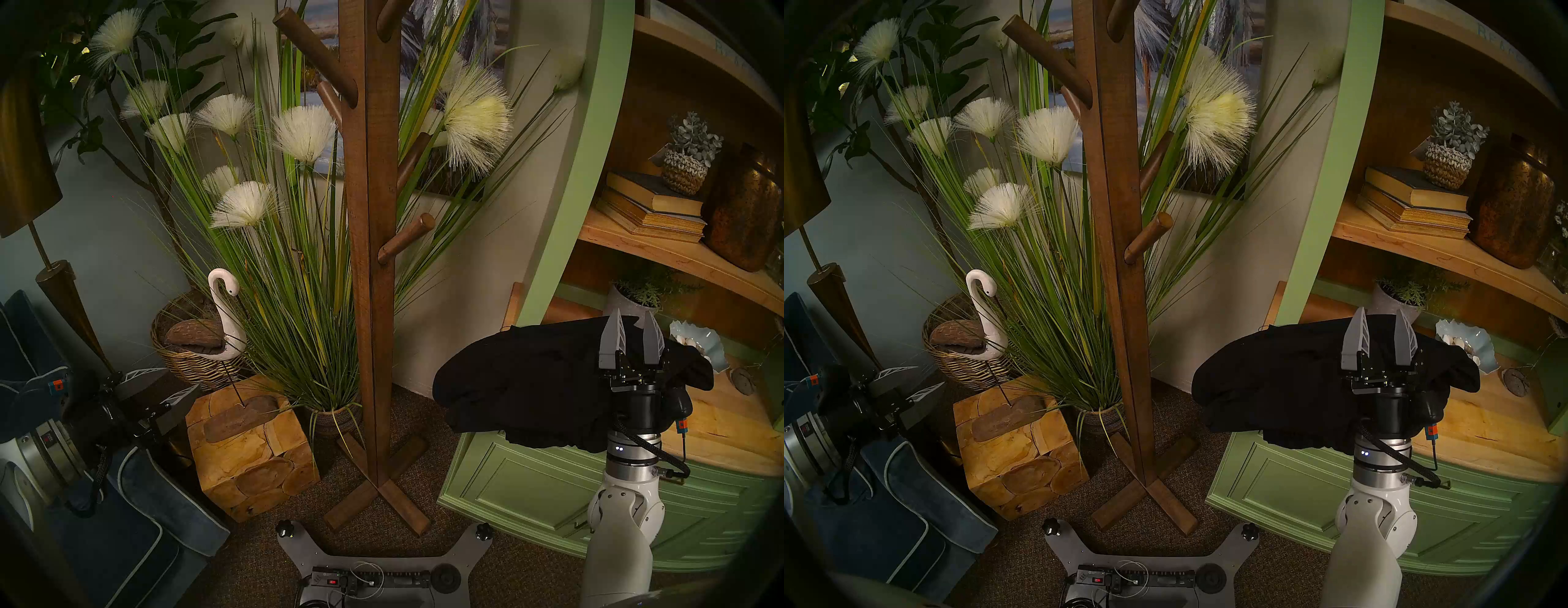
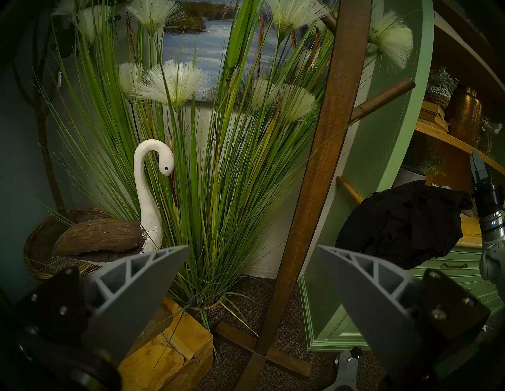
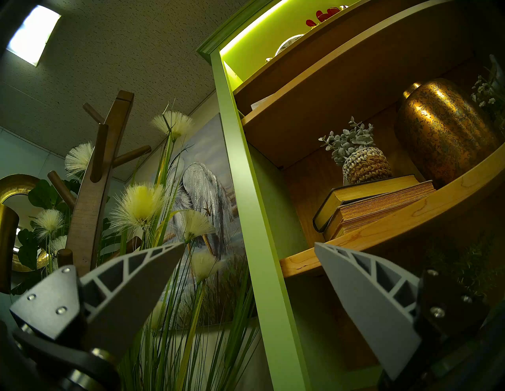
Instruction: Pick up jacket and place on coat hanger
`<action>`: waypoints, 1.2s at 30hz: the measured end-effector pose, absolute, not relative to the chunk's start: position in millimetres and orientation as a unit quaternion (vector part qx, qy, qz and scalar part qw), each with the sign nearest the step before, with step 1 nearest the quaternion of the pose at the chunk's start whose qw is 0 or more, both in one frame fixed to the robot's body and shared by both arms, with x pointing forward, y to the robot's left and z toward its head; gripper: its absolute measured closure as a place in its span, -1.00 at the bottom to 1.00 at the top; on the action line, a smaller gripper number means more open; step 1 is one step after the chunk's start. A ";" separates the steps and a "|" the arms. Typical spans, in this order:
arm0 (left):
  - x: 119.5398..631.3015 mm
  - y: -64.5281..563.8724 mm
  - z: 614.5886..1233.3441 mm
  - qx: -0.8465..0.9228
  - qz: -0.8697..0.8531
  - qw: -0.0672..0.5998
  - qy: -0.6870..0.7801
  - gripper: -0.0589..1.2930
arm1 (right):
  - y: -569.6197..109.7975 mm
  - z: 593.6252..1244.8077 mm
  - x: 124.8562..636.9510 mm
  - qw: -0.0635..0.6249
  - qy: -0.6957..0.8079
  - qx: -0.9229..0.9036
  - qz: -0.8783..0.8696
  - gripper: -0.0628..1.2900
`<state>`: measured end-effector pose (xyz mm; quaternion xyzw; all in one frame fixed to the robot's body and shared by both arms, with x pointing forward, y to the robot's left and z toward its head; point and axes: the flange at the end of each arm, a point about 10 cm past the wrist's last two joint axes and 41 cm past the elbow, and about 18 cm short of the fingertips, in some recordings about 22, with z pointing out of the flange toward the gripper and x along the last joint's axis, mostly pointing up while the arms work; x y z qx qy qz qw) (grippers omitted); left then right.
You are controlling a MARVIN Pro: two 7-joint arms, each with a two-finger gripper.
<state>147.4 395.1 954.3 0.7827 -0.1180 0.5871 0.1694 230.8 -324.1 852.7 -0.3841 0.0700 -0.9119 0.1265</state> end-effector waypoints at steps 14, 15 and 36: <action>147.4 395.5 953.8 0.783 0.586 0.169 -0.117 -0.95 | -361.7 817.6 166.7 0.044 0.247 -0.472 -0.845 -0.92; 147.4 395.5 953.8 0.783 0.586 0.169 -0.117 -0.95 | -364.8 814.8 162.5 0.041 0.260 -0.480 -0.837 -0.92; 147.4 395.8 953.2 0.784 0.586 0.168 -0.117 -0.95 | -440.4 830.9 175.6 0.037 0.411 -0.532 -0.739 -0.92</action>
